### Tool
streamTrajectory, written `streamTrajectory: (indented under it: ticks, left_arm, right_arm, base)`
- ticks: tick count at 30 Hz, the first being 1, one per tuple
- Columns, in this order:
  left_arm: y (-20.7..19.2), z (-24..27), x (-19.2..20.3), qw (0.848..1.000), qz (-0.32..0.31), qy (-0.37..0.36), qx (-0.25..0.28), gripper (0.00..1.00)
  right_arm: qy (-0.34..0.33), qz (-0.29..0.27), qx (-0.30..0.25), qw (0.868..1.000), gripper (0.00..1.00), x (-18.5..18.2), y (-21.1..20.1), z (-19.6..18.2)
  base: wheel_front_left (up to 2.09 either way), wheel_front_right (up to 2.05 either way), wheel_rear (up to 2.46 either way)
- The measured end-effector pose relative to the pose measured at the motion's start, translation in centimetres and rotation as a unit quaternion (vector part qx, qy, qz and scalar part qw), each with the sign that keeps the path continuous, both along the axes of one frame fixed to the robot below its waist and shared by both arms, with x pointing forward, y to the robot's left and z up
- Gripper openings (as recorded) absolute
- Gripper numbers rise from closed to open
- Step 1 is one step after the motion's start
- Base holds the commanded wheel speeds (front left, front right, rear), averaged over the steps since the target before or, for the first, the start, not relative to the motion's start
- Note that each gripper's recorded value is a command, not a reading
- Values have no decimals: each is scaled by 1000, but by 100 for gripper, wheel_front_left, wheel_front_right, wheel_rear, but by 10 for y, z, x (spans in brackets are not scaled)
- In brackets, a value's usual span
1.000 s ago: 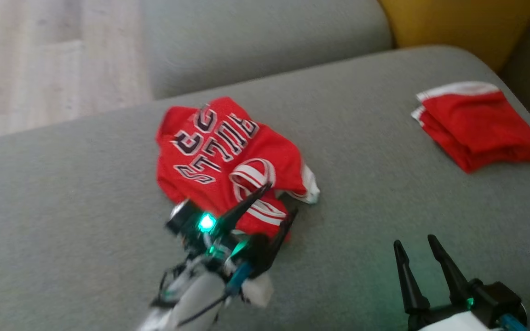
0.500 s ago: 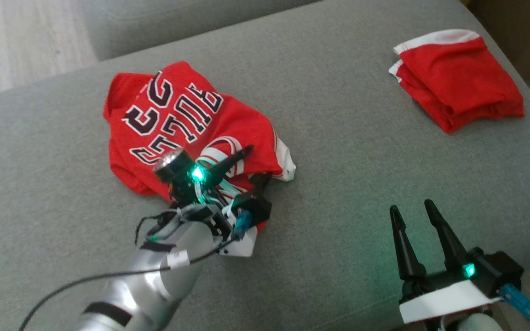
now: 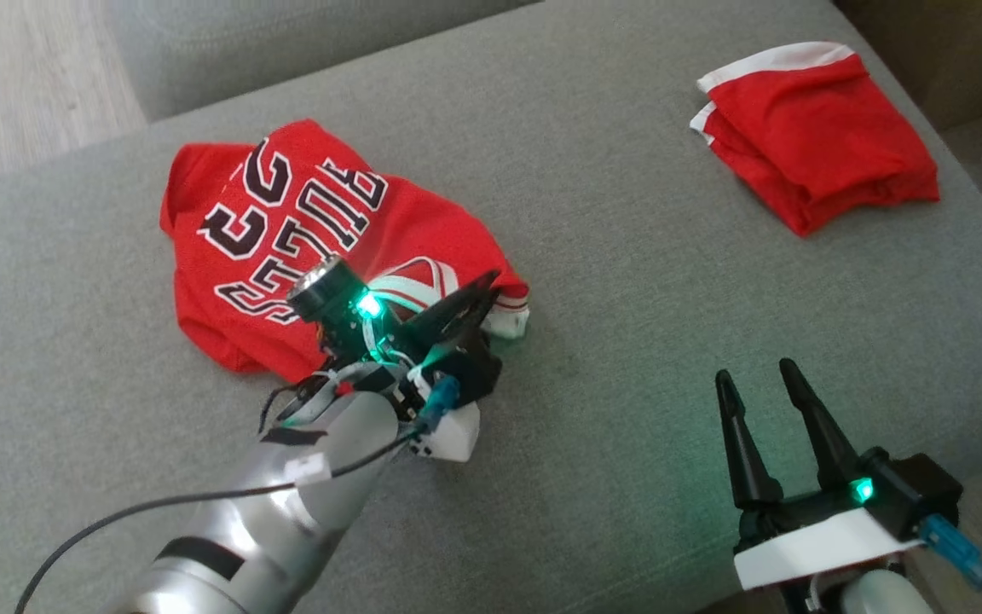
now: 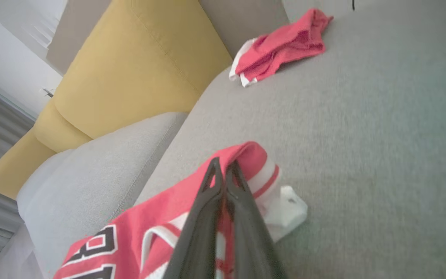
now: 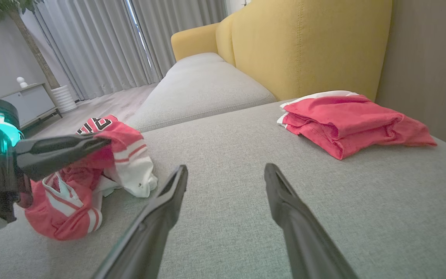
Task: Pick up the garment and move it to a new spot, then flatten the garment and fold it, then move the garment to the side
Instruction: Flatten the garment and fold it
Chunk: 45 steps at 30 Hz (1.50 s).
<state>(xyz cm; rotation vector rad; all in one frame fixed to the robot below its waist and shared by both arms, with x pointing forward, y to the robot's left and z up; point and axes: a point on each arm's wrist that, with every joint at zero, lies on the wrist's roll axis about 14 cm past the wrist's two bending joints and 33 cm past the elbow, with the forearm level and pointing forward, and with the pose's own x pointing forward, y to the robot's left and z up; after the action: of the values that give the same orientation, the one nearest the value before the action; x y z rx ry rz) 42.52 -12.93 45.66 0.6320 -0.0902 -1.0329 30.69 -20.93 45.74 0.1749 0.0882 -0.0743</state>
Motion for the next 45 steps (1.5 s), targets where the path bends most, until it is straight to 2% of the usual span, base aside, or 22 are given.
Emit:
streamTrajectory:
  ticks: [6,7,10,14,18,20,22,24,26,28,31,32,34,37,38,39,40,41,45]
  left_arm:
    - [-21,62,-4,995,-15,2,-97,0]
    - [-21,62,-4,995,-15,2,-97,0]
    - [-35,122,0,988,-35,-46,-142,0]
    - [-46,225,-2,968,-59,-126,-211,0]
    - [-34,325,-9,936,-65,-205,-280,0]
    - [-20,360,-9,922,-57,-222,-311,0]
    - [0,369,1,919,-32,-226,-321,0]
    - [21,356,16,924,-1,-215,-316,0]
    - [46,321,34,933,41,-179,-309,0]
    - [78,263,51,941,104,-122,-299,0]
    - [146,156,60,935,223,-22,-276,0]
    - [170,123,56,928,261,6,-266,0]
    - [214,68,43,904,335,59,-259,0]
    - [262,17,21,875,406,102,-243,0]
    - [269,11,16,871,415,106,-242,25]
    - [276,10,14,865,425,105,-246,25]
    - [280,11,14,861,430,102,-250,80]
    - [283,15,15,860,432,96,-256,100]
    - [292,29,17,853,441,73,-270,100]
  right_arm:
    - [-22,-2,4,1000,100,-6,2,11]
    - [-22,-2,4,1000,100,-6,2,11]
    - [-35,-2,6,999,100,-11,3,18]
    - [-42,-7,12,999,100,-24,3,19]
    - [-40,-8,17,999,100,-33,4,16]
    - [-42,-4,18,999,100,-32,7,16]
    - [-49,1,17,999,100,-29,8,20]
    - [-54,7,16,998,100,-25,10,23]
    - [-54,17,15,998,100,-20,15,24]
    - [-54,28,12,998,100,-16,20,24]
    - [-50,37,12,998,100,-10,24,22]
    - [-46,40,12,998,100,-9,25,20]
    - [-37,46,11,998,100,-7,28,15]
    - [-30,58,8,998,100,0,33,12]
    - [-27,62,7,998,100,2,35,11]
    - [-24,66,8,997,100,3,37,9]
    - [-22,69,8,997,100,5,39,8]
    - [-21,72,8,997,100,6,40,7]
    - [-20,82,8,996,100,9,46,7]
  base:
    - [0,0,0]
    - [0,0,0]
    - [0,0,0]
    - [0,0,0]
    - [0,0,0]
    - [0,0,0]
    - [0,0,0]
    - [0,0,0]
    - [0,0,0]
    - [0,0,0]
    - [0,0,0]
    - [0,0,0]
    - [0,0,0]
    - [0,0,0]
    - [0,0,0]
    - [0,0,0]
    - [0,0,0]
    - [0,0,0]
    - [0,0,0]
